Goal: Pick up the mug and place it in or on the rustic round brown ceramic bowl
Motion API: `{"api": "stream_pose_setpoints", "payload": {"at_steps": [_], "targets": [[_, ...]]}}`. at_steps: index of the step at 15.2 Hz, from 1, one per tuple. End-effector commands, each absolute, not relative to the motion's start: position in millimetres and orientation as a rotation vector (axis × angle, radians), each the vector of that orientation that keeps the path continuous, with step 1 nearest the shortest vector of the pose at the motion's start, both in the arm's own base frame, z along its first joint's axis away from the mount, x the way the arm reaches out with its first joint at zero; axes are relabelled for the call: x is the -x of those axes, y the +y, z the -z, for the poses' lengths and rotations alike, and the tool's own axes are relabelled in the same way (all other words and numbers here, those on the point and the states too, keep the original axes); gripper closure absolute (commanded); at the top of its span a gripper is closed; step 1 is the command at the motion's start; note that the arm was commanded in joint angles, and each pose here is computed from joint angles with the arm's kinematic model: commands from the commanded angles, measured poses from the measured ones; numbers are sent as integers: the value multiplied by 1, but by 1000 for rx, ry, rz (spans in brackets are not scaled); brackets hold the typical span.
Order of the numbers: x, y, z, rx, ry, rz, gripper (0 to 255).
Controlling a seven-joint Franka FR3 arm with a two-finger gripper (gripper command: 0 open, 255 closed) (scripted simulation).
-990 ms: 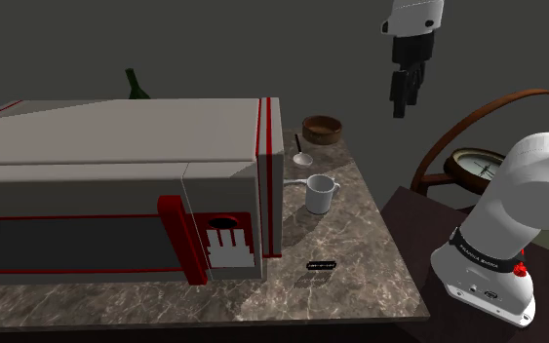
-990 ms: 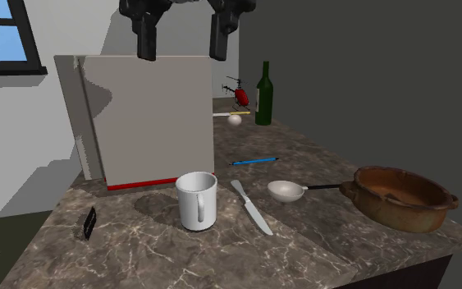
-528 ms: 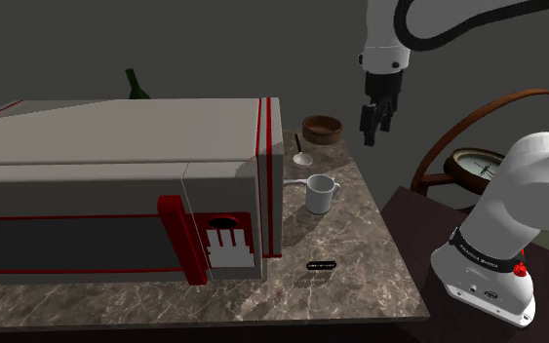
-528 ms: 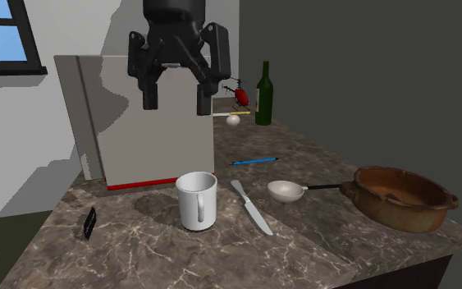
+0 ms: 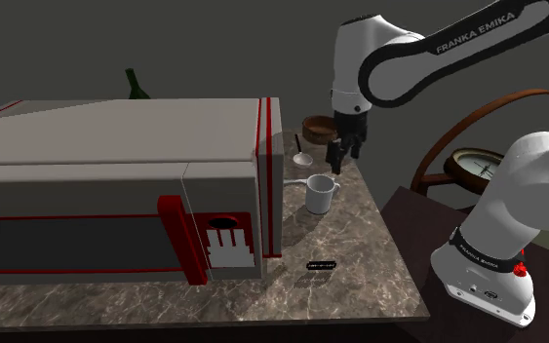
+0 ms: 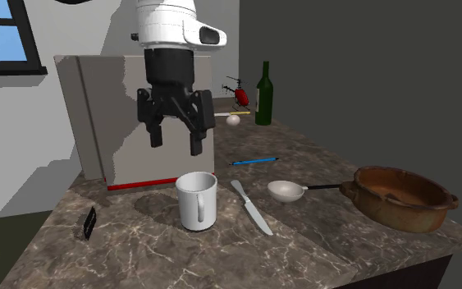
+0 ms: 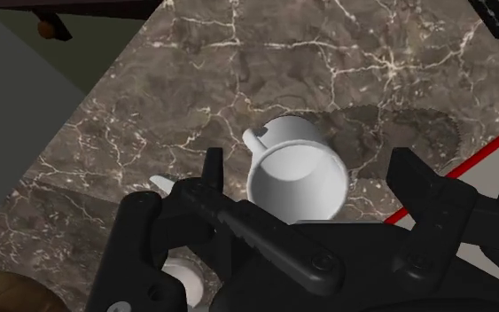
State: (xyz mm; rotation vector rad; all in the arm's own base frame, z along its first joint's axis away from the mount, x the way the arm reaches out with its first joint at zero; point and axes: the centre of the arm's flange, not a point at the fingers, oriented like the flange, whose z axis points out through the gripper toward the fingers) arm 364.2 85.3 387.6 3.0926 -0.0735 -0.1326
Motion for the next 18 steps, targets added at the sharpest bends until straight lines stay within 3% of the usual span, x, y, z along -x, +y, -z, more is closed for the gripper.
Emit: {"api": "stream_pose_setpoints", "payload": {"at_steps": [1, 8, 18], "targets": [[-376, 96, -369, -3090, -90, 102, 0], [-416, 136, -300, -3075, -147, 12, 0], [-416, 133, -260, -3075, -147, 12, 0]]}}
